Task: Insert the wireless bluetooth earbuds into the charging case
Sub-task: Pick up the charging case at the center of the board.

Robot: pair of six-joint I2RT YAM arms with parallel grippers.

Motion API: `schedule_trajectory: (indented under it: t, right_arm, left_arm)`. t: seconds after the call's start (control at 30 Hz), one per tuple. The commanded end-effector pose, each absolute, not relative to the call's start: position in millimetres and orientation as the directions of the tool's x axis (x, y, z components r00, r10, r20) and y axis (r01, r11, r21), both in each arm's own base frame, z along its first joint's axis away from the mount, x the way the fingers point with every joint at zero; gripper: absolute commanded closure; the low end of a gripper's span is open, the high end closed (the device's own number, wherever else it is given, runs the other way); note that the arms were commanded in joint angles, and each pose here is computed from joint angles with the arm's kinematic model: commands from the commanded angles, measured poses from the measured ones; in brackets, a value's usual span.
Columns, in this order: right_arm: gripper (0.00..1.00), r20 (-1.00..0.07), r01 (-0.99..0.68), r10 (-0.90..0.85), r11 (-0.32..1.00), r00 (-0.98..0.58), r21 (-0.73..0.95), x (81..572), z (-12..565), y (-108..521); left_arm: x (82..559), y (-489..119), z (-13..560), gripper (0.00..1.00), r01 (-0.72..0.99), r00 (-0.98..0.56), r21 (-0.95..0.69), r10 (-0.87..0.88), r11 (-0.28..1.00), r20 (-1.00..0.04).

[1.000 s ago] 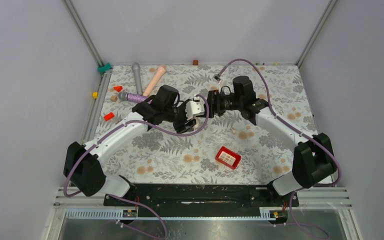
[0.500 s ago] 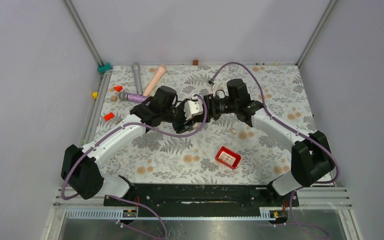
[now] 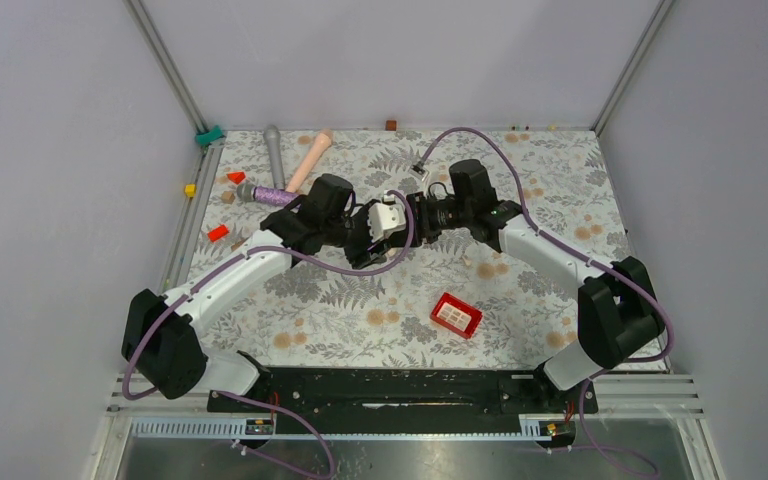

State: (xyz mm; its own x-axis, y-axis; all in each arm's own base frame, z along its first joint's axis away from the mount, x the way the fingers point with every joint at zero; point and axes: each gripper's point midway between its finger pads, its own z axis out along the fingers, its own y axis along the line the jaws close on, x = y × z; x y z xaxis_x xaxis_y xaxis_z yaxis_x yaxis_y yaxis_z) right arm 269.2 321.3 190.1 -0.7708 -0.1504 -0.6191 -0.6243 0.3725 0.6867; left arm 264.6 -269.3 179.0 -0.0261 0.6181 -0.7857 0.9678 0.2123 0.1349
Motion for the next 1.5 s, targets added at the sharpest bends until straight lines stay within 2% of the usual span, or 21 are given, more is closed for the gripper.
schedule_trajectory:
  t: [0.0, 0.27, 0.43, 0.5, 0.57, 0.63, 0.67, 0.87, 1.07, 1.2, 1.33, 1.47]
  right_arm:
    - [0.53, -0.654, -0.665, -0.161, 0.325, -0.739, 0.672, 268.7, 207.5, 330.1]
    - [0.53, -0.649, -0.671, -0.185, 0.299, -0.738, 0.678, 261.2, 207.0, 336.7]
    - [0.73, -0.652, -0.677, -0.192, 0.294, -0.733, 0.675, 260.5, 207.4, 337.8]
    - [0.79, -0.661, -0.686, -0.195, 0.29, -0.725, 0.668, 260.5, 210.8, 337.8]
    - [0.8, -0.672, -0.698, -0.197, 0.282, -0.714, 0.658, 259.1, 216.9, 336.9]
    - [0.8, -0.689, -0.716, -0.201, 0.27, -0.696, 0.644, 256.7, 224.0, 335.7]
    - [0.8, -0.7, -0.726, -0.202, 0.262, -0.685, 0.635, 255.5, 228.2, 335.1]
    - [0.78, -0.766, -0.791, -0.211, 0.246, -0.607, 0.56, 248.5, 249.4, 325.8]
    - [0.77, -0.802, -0.822, -0.204, 0.248, -0.561, 0.512, 250.6, 266.0, 310.0]
    - [0.77, -0.833, -0.858, -0.225, 0.237, -0.505, 0.456, 251.0, 277.2, 295.6]
    - [0.77, -0.87, -0.908, -0.27, 0.2, -0.413, 0.369, 237.3, 287.1, 283.7]
    - [0.76, -0.901, -0.948, -0.299, 0.143, -0.315, 0.284, 219.0, 296.2, 273.5]
  left_arm:
    - [271.3, -273.7, 202.4, 0.47, 0.953, 0.03, 0.196, 0.572, 0.231, -0.82]
    - [270.6, -273.5, 203.3, 0.47, 0.953, 0.031, 0.196, 0.569, 0.231, -0.822]
    - [269.8, -273.8, 204.1, 0.45, 0.953, 0.033, 0.197, 0.567, 0.23, -0.823]
    - [269.6, -273.5, 204.3, 0.4, 0.953, 0.031, 0.195, 0.566, 0.232, -0.824]
    - [270.0, -273.8, 205.3, 0.31, 0.951, 0.031, 0.196, 0.56, 0.238, -0.828]
    - [270.0, -273.6, 205.6, 0.04, 0.95, 0.029, 0.196, 0.555, 0.244, -0.832]
    - [269.5, -273.5, 206.2, 0.02, 0.949, 0.032, 0.198, 0.552, 0.244, -0.833]
    - [262.9, -270.7, 220.0, 0.01, 0.945, 0.073, 0.229, 0.531, 0.233, -0.844]
    - [234.0, -261.6, 255.6, 0.02, 0.942, 0.207, 0.306, 0.479, 0.138, -0.853]
    - [206.2, -251.2, 262.7, 0.01, 0.94, 0.3, 0.34, 0.495, -0.01, -0.815]
    - [173.5, -240.8, 253.5, 0.01, 0.936, 0.351, 0.283, 0.516, -0.209, -0.781]
    - [155.5, -243.2, 257.4, 0.02, 0.93, 0.323, 0.167, 0.509, -0.329, -0.798]
